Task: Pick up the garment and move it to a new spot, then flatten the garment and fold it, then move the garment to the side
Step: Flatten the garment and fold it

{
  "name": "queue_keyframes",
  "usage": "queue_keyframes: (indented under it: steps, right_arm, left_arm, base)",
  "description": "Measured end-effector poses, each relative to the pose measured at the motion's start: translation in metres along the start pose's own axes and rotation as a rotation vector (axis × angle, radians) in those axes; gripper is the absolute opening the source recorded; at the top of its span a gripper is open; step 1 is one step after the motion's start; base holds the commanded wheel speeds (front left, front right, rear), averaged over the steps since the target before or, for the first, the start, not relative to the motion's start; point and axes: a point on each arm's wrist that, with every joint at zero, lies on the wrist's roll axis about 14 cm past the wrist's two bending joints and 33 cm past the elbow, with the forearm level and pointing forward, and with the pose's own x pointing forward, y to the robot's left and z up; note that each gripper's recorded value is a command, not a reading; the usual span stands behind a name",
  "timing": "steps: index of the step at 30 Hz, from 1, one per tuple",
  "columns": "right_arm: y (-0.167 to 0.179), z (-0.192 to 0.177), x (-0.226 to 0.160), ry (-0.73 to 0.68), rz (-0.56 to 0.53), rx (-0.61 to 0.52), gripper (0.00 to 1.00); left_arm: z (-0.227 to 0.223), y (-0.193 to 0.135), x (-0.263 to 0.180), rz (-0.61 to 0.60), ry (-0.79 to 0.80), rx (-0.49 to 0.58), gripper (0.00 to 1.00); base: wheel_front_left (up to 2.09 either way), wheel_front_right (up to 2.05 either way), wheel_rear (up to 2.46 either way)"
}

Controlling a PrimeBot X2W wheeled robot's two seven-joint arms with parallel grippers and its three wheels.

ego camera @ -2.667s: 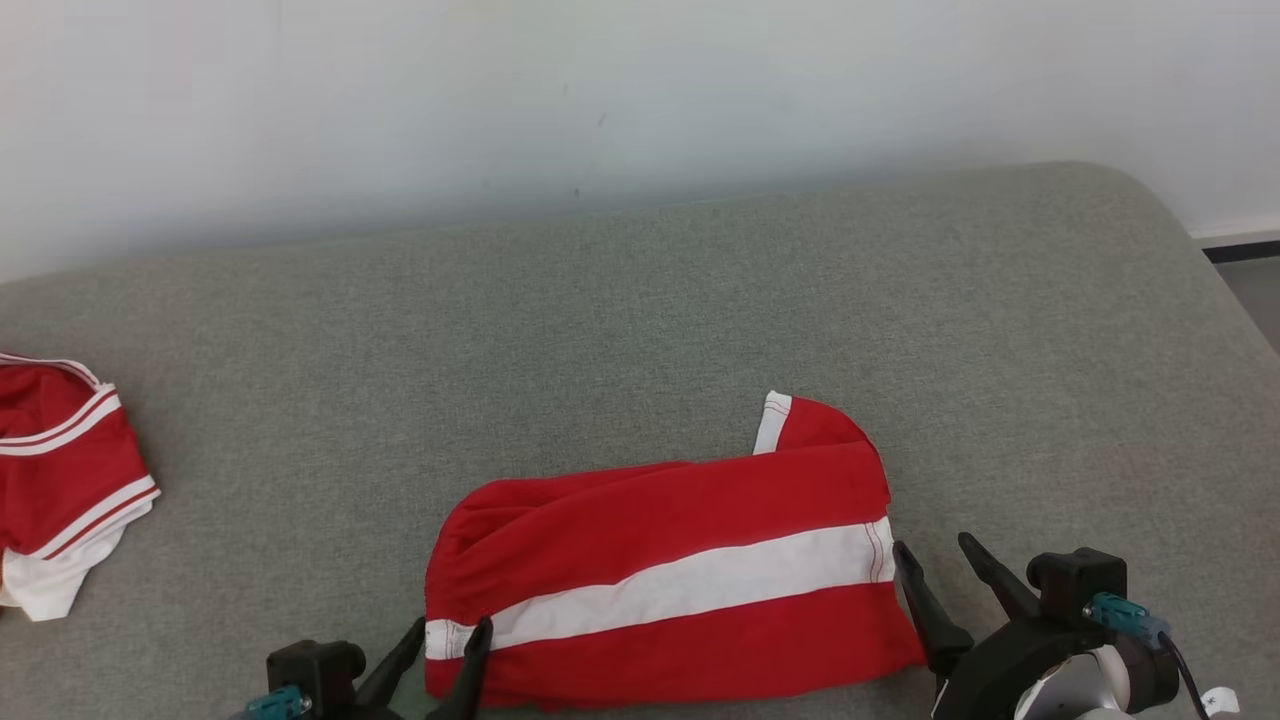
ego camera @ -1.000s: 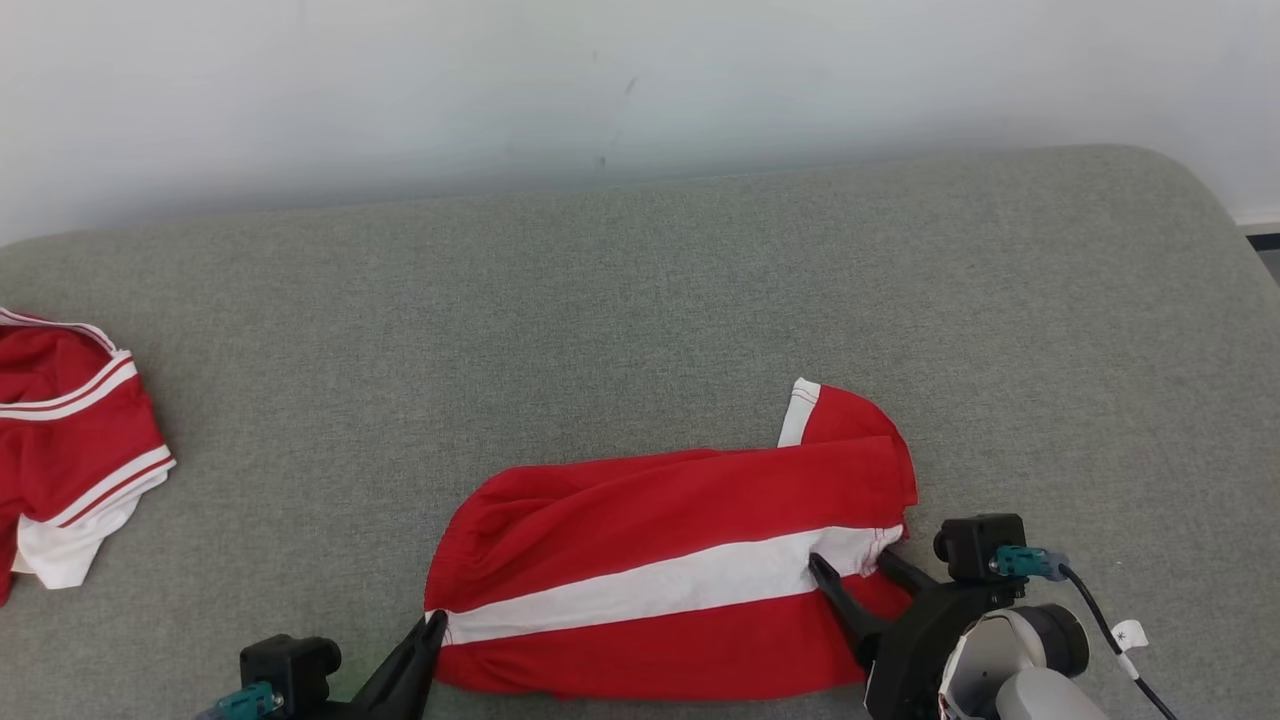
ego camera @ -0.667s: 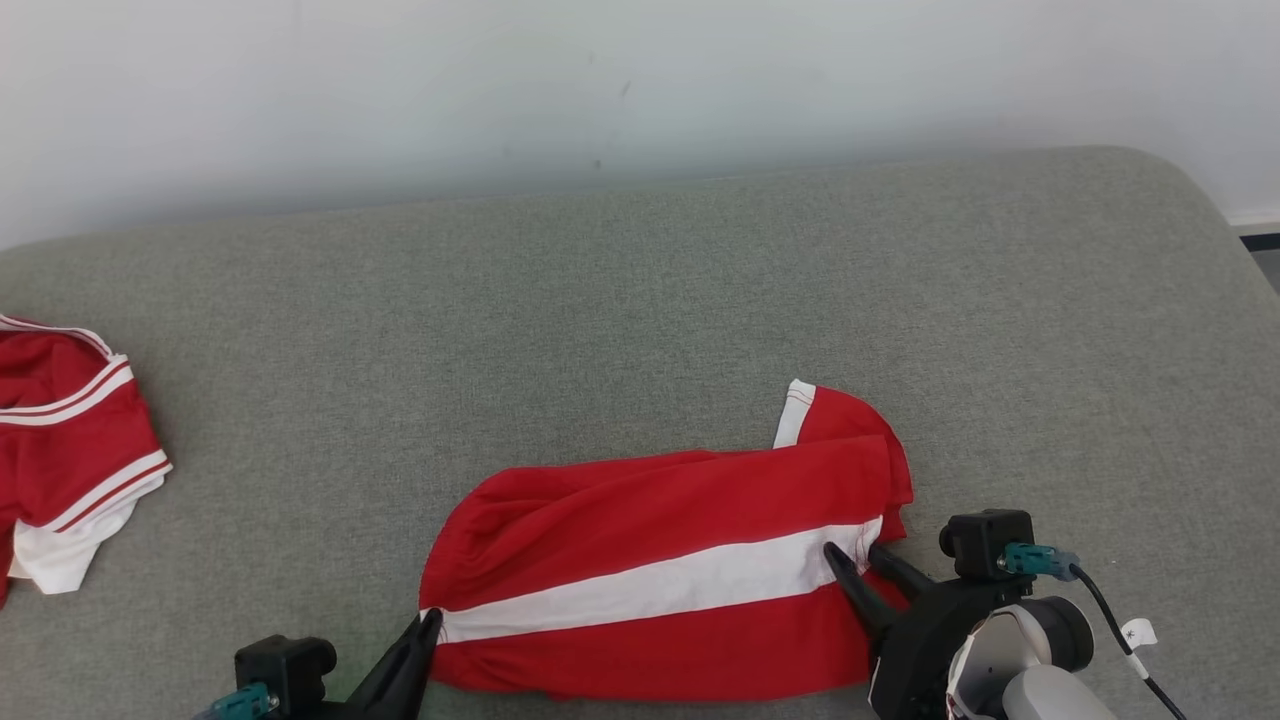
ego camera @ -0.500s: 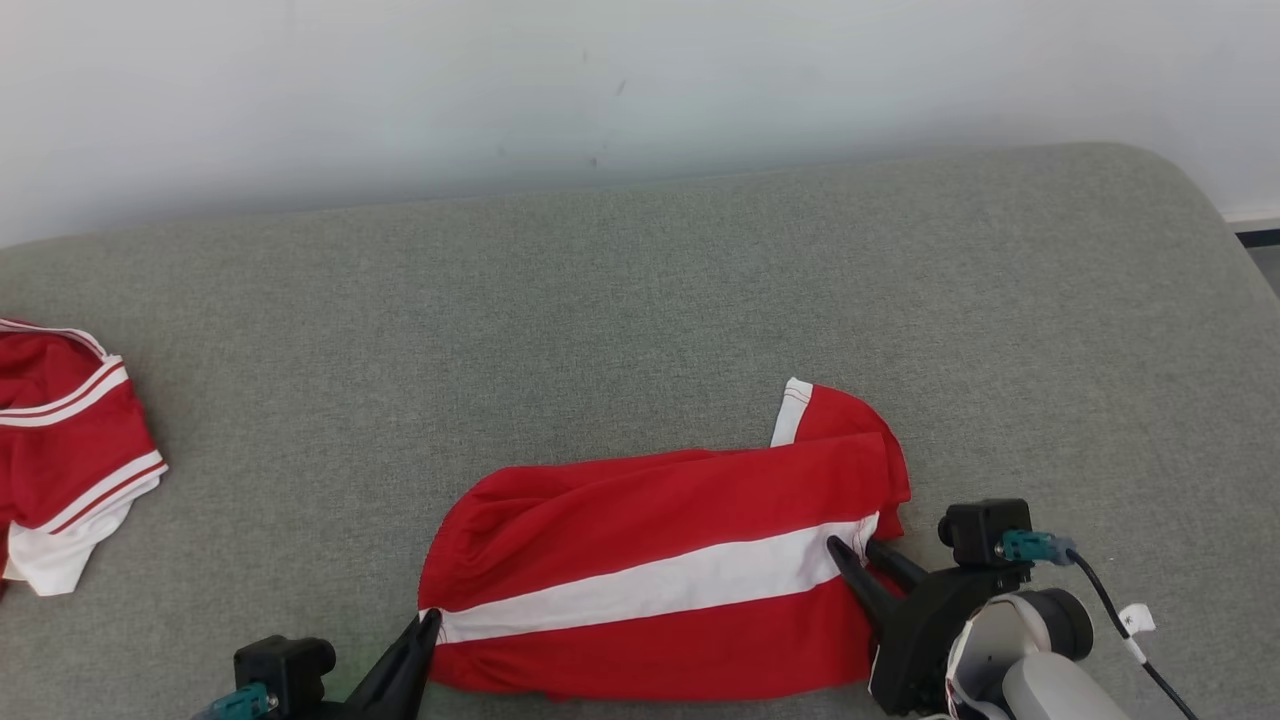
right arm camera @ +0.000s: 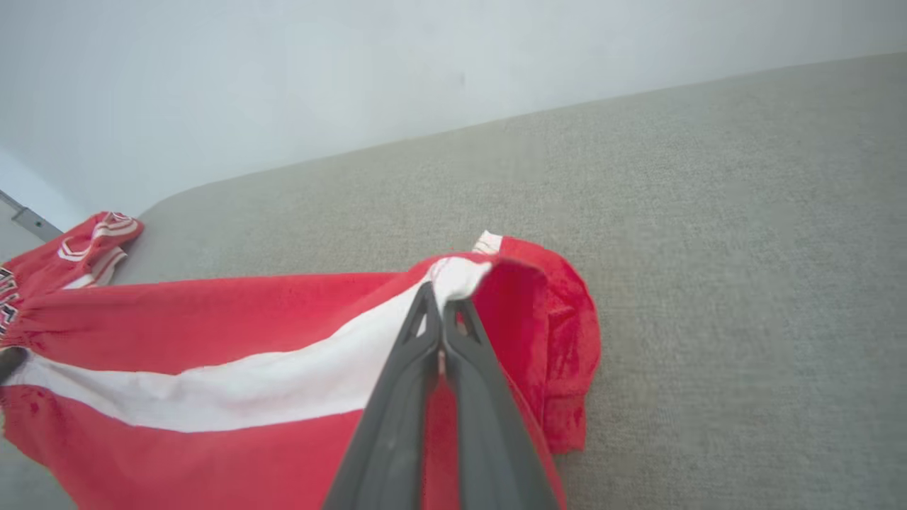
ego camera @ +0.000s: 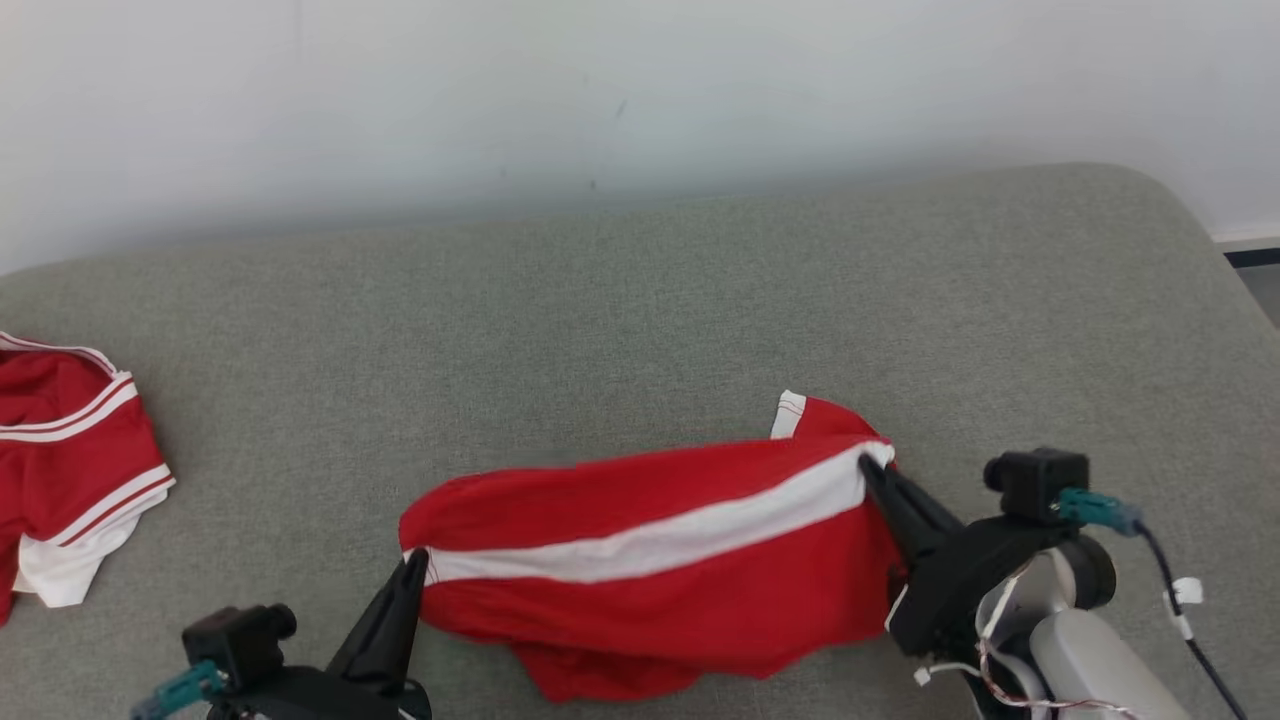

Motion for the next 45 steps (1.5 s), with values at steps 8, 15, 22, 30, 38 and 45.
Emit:
queue_keyframes:
  steps: [8, 15, 22, 30, 38, 45]
  right_arm:
    - [0.006, 0.089, -0.02, -0.261, 0.038, -0.011, 0.0]
    - [0.023, 0.17, -0.037, -0.421, 0.091, -0.106, 0.0]
    - [0.047, 0.237, -0.046, -0.538, 0.15, -0.202, 0.0]
    - [0.046, 0.306, -0.058, -0.726, 0.148, -0.221, 0.0]
    - [0.038, 0.301, -0.017, -0.632, 0.132, -0.228, 0.0]
    - [0.03, 0.304, 0.038, -0.57, 0.108, -0.304, 0.0]
  left_arm:
    - [0.074, -0.05, 0.016, -0.168, -0.162, -0.089, 0.0]
    - [0.146, -0.112, 0.026, -0.379, -0.239, -0.05, 0.0]
    - [0.193, -0.145, 0.033, -0.488, -0.292, -0.006, 0.0]
    - [0.247, -0.158, 0.046, -0.534, -0.416, -0.113, 0.0]
    - [0.239, -0.152, 0.084, -0.504, -0.343, -0.101, 0.0]
    - [0.269, -0.141, 0.133, -0.471, -0.4, -0.139, 0.0]
  base:
    - [0.0, 0.0, 0.0]
    - [0.0, 0.0, 0.0]
    - [0.0, 0.0, 0.0]
    - [0.0, 0.0, 0.0]
    - [0.0, 0.0, 0.0]
    - [0.0, 0.0, 0.0]
